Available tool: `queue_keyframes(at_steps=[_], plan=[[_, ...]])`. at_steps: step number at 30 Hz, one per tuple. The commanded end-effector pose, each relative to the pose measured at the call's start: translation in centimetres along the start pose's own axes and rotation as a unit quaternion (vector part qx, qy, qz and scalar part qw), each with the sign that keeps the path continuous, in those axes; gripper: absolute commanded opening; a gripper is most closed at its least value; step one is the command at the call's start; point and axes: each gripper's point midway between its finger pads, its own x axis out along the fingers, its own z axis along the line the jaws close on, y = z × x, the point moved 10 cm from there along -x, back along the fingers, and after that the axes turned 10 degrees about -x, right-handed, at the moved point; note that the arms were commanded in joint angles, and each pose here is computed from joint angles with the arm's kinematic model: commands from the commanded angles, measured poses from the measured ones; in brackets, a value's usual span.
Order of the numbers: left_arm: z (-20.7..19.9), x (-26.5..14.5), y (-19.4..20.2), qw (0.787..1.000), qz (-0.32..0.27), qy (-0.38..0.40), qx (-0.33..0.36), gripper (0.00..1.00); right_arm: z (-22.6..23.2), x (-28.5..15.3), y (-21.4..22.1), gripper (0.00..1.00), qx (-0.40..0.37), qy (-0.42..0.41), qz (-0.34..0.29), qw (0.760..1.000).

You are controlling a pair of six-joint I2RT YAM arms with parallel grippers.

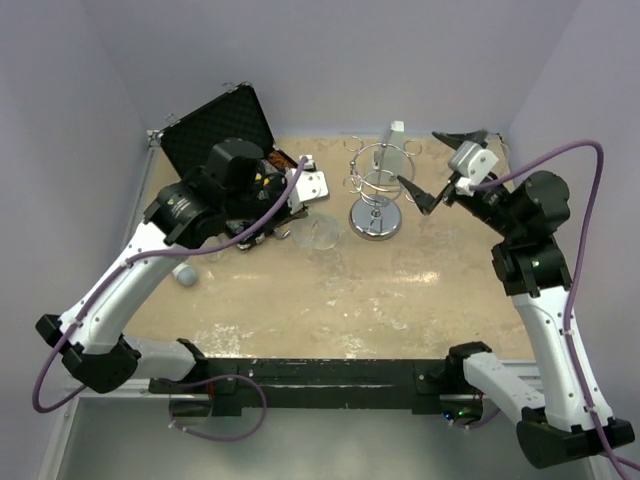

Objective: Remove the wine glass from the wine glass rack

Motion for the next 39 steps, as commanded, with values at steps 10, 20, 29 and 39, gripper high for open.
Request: queue_keyframes(at_steps=[10,20,29,39], plan=[[-0.4,1.6,3.1,0.994,0.103,0.043,0.011,0.00,2.4,-2.4,0.9,0.98,-0.035,-0.027,0.039,0.998],[-2.9,8.0,1.0,0.981,0.106,0.129,0.102,0.00,-1.5,-0.3,-1.4,0.99,0.107,0.122,0.008,0.987],[-3.0,8.0,4.2,0.956,0.229,0.149,0.106,0.00,-2.0,-0.1,-0.4,0.99,0.134,0.148,0.036,0.979],[-0.2,1.1,11.0,0.954,0.289,0.061,-0.045,0.00,-1.5,0.9,1.0,0.98,0.159,0.128,0.037,0.978]])
